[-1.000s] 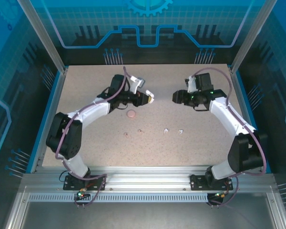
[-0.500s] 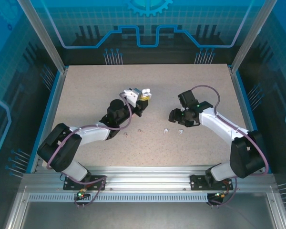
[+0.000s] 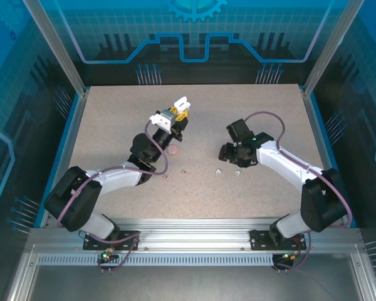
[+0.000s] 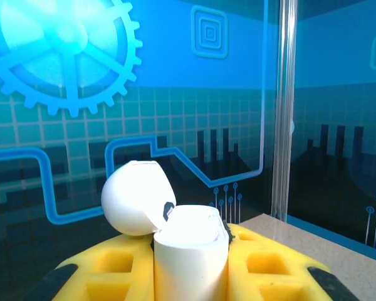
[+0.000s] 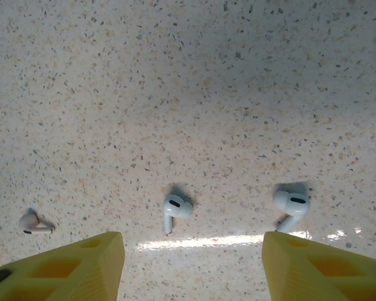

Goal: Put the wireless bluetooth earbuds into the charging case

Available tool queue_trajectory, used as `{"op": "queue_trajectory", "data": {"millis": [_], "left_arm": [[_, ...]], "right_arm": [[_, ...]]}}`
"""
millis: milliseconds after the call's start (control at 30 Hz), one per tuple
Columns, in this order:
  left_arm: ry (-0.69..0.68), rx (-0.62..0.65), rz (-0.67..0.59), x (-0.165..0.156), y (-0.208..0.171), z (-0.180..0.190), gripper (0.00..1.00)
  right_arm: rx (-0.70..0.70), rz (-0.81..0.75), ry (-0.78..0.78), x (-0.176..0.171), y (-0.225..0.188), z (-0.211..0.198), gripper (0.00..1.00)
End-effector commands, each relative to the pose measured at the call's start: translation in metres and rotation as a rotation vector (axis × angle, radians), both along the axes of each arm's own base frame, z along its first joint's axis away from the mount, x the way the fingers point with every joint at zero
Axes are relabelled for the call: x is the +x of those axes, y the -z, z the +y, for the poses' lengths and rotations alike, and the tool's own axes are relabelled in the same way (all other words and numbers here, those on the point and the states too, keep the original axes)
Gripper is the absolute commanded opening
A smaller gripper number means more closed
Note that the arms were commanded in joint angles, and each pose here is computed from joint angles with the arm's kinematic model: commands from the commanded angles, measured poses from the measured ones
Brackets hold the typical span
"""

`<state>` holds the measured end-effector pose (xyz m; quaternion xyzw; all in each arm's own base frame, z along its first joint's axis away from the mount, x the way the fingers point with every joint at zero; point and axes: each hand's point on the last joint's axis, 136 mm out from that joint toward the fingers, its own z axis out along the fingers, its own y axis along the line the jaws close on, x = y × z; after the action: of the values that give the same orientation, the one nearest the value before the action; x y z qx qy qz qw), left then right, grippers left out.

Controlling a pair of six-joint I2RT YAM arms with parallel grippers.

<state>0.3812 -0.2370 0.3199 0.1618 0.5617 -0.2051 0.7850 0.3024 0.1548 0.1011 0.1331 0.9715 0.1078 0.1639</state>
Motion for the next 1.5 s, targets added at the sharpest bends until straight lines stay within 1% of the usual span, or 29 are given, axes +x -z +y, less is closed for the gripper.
{"op": "queue_trajectory", "data": {"millis": [0,67,200,300,433,600,700,933,1133,1267,1467], "left_arm": [[-0.046,-0.031,-0.137,0.000,-0.039,0.003,0.00],[-0.058,-0.023,-0.149,0.005,-0.040,0.001,0.00],[-0.075,0.019,-0.175,0.018,-0.038,-0.007,0.00],[-0.093,0.018,-0.192,0.030,-0.040,-0.008,0.00],[-0.112,-0.016,-0.198,0.042,-0.047,-0.002,0.00],[-0.141,-0.108,-0.170,0.056,-0.050,0.020,0.00],[-0.146,-0.136,-0.160,0.060,-0.051,0.027,0.00],[-0.134,-0.153,-0.154,0.059,-0.053,0.027,0.00],[-0.127,-0.163,-0.145,0.056,-0.053,0.028,0.00],[-0.117,-0.158,-0.142,0.054,-0.054,0.027,0.00],[-0.115,-0.148,-0.143,0.052,-0.055,0.027,0.00]], "right_arm": [[-0.021,0.015,0.022,0.001,-0.004,0.007,0.60],[-0.031,0.022,0.034,0.001,-0.006,0.010,0.60],[-0.058,0.064,0.111,-0.004,-0.001,0.006,0.61],[-0.076,0.096,0.172,-0.009,0.004,0.003,0.60],[-0.108,0.134,0.263,-0.018,0.010,-0.002,0.60],[-0.112,0.186,0.350,-0.028,0.022,0.004,0.60],[-0.110,0.220,0.367,-0.031,0.032,0.013,0.60],[-0.120,0.278,0.402,-0.030,0.053,0.025,0.58],[-0.106,0.309,0.392,-0.026,0.070,0.035,0.57],[-0.089,0.298,0.380,-0.020,0.074,0.042,0.55],[-0.101,0.282,0.374,-0.013,0.074,0.042,0.55]]}}
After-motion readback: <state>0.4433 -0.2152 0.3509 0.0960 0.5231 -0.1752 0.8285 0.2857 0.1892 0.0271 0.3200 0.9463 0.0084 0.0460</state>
